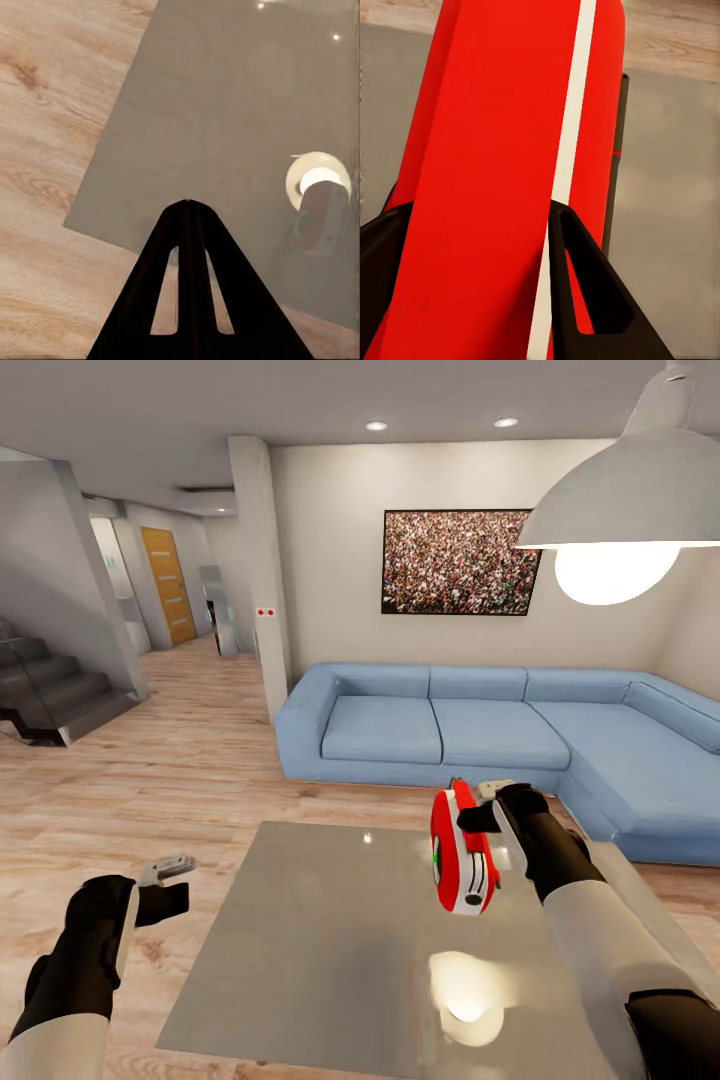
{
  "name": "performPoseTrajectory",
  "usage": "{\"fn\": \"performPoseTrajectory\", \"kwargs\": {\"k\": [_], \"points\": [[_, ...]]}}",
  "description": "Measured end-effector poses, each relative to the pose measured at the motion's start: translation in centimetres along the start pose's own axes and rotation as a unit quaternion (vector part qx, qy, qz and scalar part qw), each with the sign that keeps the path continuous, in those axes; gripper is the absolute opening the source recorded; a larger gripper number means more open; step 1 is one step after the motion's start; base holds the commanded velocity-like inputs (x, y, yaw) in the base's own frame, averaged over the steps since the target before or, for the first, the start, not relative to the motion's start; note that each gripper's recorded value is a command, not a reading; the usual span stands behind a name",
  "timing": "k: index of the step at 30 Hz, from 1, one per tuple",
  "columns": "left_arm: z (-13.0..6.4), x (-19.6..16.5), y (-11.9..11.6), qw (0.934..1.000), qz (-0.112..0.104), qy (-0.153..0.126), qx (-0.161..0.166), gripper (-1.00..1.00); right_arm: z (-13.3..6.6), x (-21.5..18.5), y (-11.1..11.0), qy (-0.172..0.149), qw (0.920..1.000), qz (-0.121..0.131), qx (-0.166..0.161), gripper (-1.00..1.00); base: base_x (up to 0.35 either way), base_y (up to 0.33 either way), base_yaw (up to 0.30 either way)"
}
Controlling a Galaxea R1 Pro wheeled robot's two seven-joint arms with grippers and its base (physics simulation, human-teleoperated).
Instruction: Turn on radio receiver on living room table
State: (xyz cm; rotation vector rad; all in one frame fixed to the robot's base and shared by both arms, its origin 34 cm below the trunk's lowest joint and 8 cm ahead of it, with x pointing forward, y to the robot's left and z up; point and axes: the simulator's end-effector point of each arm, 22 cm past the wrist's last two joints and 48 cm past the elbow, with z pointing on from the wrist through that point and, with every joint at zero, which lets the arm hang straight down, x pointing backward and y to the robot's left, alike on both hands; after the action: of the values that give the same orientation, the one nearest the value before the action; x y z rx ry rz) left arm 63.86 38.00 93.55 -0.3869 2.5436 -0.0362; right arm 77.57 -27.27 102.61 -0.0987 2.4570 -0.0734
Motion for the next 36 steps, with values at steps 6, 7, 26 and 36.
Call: {"fn": "performPoseTrajectory", "kwargs": {"k": [6, 7, 26, 36], "points": [[2.1, 0.8, -2.2, 0.9989, -0.005, 0.04, 0.021, -1.0, 0.0, -0.1, -0.4, 0.026, 0.9996, 0.005, 0.006, -1.0, 0.0, 0.0, 0.0], [2.4, 1.2, -2.6, 0.9986, -0.006, 0.048, 0.025, -1.0, 0.2, 0.2, -0.5, 0.032, 0.9994, 0.004, 0.011, -1.0, 0.0, 0.0, 0.0], [2.8, 2.1, -3.0, 0.9978, -0.01, 0.058, 0.029, -1.0, 0.6, 1.0, 0.2, 0.048, 0.9988, 0.004, 0.009, -1.0, 0.0, 0.0, 0.0], [2.9, 2.2, -3.1, 0.9977, -0.012, 0.059, 0.032, -1.0, 0.6, 1.0, 0.4, 0.047, 0.9988, 0.003, 0.008, -1.0, 0.0, 0.0, 0.0]]}}
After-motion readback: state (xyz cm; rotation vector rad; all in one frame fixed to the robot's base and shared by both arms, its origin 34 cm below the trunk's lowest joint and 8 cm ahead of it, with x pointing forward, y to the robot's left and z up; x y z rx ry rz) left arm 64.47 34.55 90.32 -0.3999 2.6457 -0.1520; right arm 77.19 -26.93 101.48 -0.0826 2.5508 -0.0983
